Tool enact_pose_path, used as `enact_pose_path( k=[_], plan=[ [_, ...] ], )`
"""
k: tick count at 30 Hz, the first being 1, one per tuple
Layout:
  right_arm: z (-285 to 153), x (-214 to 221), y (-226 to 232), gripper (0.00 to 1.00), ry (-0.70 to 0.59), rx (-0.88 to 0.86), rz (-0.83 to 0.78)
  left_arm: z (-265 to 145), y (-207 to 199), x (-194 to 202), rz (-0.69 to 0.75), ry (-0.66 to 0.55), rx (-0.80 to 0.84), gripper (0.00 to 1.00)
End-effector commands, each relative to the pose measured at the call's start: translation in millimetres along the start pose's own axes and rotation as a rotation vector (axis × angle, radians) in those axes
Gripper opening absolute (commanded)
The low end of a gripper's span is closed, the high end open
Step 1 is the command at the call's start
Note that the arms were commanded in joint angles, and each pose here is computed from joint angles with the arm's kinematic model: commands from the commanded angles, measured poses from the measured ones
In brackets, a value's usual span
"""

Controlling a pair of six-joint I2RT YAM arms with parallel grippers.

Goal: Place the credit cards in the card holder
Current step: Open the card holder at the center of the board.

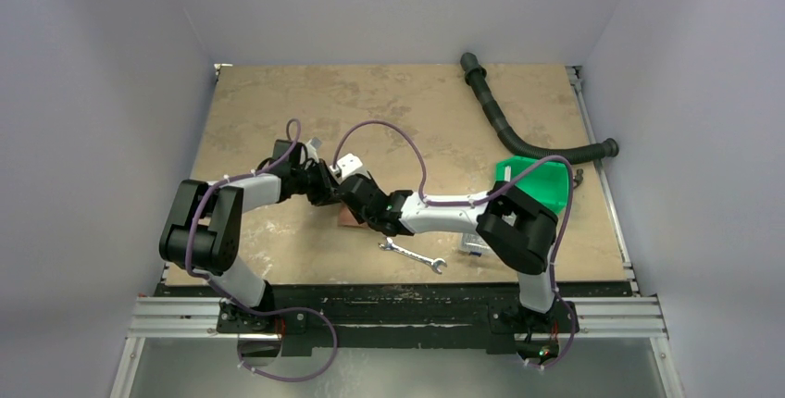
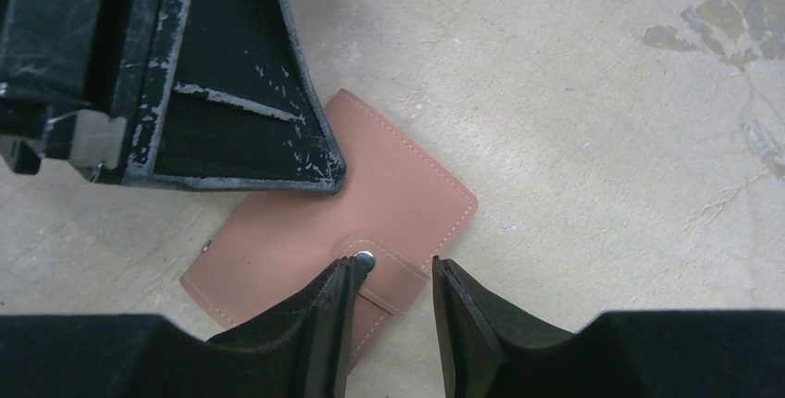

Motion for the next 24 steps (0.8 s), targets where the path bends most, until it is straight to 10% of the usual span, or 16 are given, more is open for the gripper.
enact_pose_path(
  k=[1,24],
  plan=[
    [-13.9,-24.3,4.7,0.46,-0.069,-0.032,-0.027,6.9,56.6,21.3,-0.033,0.047,-0.216,0.00],
    [15.3,27.3,0.7,0.32,0.050,0.114,0.005,1.6,37.3,30.0,0.002,0.050,-0.186,0.00]
  ],
)
Point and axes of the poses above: each gripper's point midway between its finger pads, its own z axis out along the fingers, its own y axis along the line the jaws close on, x = y × z, the point moved 2 cm from there along -z, back along the fingers, and after that the axes turned 10 degrees about -z, right-handed, at the moved point
